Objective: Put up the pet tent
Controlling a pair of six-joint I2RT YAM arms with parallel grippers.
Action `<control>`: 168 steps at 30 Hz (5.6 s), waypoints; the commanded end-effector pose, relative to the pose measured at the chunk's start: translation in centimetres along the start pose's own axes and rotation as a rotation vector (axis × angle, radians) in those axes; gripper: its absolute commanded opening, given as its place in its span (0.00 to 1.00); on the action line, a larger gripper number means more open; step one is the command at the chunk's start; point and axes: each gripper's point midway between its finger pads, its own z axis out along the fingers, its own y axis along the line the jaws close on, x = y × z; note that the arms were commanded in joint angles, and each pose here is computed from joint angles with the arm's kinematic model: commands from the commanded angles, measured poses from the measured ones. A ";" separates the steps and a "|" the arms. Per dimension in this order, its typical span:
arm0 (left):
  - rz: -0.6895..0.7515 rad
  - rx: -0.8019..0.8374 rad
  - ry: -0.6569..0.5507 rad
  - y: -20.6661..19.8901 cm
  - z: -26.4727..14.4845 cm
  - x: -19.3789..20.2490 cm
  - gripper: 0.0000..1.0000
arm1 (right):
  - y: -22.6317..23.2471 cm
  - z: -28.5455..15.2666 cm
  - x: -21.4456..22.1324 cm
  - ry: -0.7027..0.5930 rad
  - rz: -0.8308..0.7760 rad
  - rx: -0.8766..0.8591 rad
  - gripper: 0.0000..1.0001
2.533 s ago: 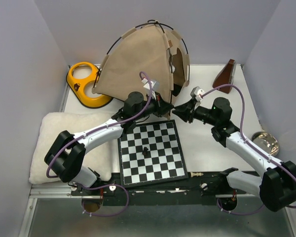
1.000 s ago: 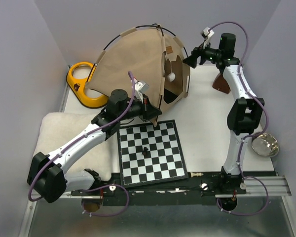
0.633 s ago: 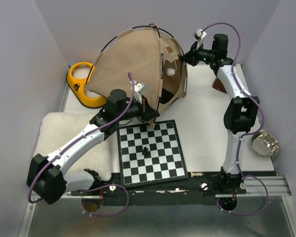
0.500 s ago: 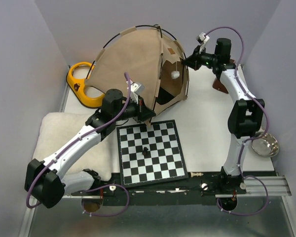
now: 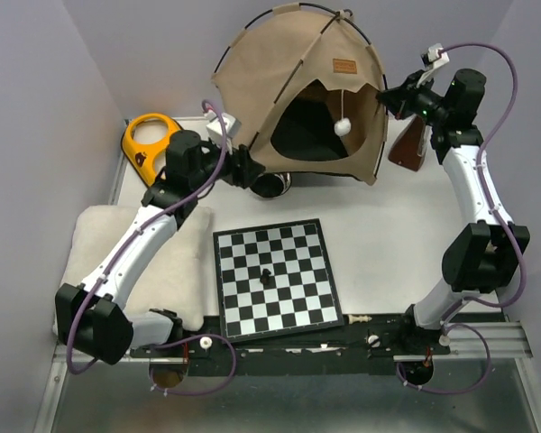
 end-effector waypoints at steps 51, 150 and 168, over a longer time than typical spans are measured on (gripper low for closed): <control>1.235 0.479 0.527 10.0 11.9 21.1 0.52 | 2.4 -2.5 0.8 -0.056 -0.132 0.534 0.01; 0.655 -0.429 0.527 43.5 -3.4 2.0 0.82 | 9.7 -21.4 8.5 0.693 -0.012 0.150 1.00; 0.212 -0.631 0.211 46.0 -3.3 -2.5 0.58 | 7.0 -27.8 14.2 0.901 0.177 0.264 1.00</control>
